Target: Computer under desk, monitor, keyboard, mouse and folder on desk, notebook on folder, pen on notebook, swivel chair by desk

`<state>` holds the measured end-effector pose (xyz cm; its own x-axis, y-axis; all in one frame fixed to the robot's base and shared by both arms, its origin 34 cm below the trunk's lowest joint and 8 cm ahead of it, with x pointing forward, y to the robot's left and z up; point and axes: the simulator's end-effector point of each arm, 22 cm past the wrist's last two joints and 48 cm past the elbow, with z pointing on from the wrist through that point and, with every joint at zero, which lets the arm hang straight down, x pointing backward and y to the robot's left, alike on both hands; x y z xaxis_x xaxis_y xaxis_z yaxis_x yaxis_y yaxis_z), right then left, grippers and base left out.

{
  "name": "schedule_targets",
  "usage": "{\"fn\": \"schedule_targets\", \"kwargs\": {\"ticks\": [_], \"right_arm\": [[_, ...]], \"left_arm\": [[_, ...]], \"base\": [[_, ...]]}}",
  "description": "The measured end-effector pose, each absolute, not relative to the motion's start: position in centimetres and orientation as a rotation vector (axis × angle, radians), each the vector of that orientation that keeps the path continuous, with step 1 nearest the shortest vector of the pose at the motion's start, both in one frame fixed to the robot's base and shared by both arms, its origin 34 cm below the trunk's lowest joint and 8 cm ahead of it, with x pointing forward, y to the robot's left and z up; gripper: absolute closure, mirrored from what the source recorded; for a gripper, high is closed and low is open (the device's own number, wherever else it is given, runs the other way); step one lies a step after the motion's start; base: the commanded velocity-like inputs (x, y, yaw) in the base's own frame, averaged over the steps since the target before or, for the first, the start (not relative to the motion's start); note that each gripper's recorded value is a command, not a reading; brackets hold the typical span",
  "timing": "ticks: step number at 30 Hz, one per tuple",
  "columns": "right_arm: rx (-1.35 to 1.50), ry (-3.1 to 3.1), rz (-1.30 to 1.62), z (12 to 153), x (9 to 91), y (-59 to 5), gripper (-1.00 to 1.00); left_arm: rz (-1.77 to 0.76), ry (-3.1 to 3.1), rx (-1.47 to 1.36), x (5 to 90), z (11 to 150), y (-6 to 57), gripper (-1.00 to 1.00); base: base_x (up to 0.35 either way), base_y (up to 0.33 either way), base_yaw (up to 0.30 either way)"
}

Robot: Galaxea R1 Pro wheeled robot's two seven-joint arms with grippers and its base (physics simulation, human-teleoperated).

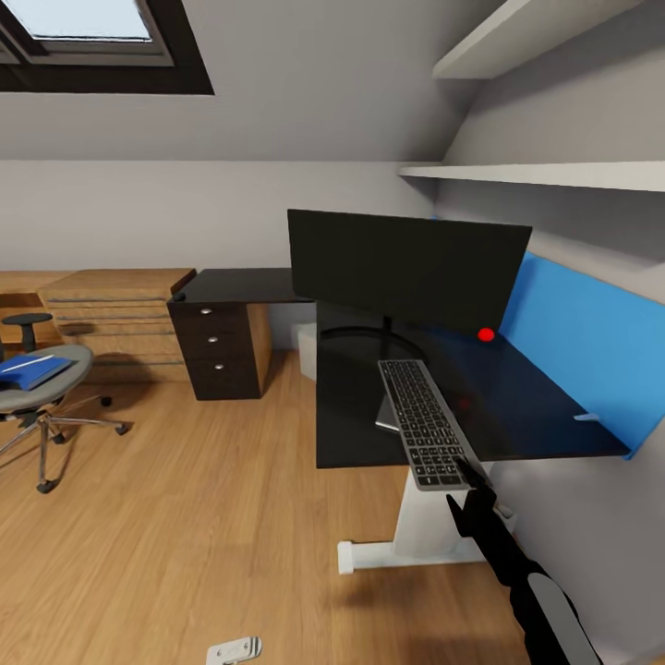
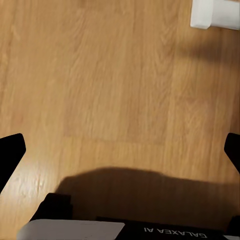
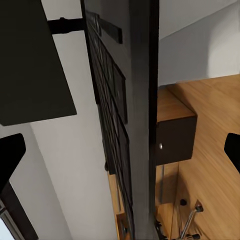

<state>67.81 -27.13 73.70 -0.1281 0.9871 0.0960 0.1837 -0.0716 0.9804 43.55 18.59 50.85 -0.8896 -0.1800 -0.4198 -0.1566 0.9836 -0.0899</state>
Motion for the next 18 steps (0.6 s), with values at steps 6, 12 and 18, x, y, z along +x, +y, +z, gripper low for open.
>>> {"fn": "schedule_targets", "kwargs": {"ticks": [6, 12, 18], "right_arm": [[1.339, 1.405, 1.284, 73.68, 67.80, -27.13, -1.00], [1.338, 1.404, 1.285, 73.72, 67.81, -27.12, -1.00], [1.338, 1.404, 1.285, 73.72, 67.82, -27.12, -1.00]], "left_arm": [[-0.074, 2.690, -0.239, 43.54, 50.83, 18.58, -1.00], [-0.074, 2.690, -0.238, 43.54, 50.84, 18.58, -1.00], [-0.074, 2.690, -0.240, 43.53, 50.82, 18.61, -1.00]], "base": [[0.039, 0.000, 0.000], [0.151, 0.000, 0.000], [0.026, 0.000, 0.000]]}}
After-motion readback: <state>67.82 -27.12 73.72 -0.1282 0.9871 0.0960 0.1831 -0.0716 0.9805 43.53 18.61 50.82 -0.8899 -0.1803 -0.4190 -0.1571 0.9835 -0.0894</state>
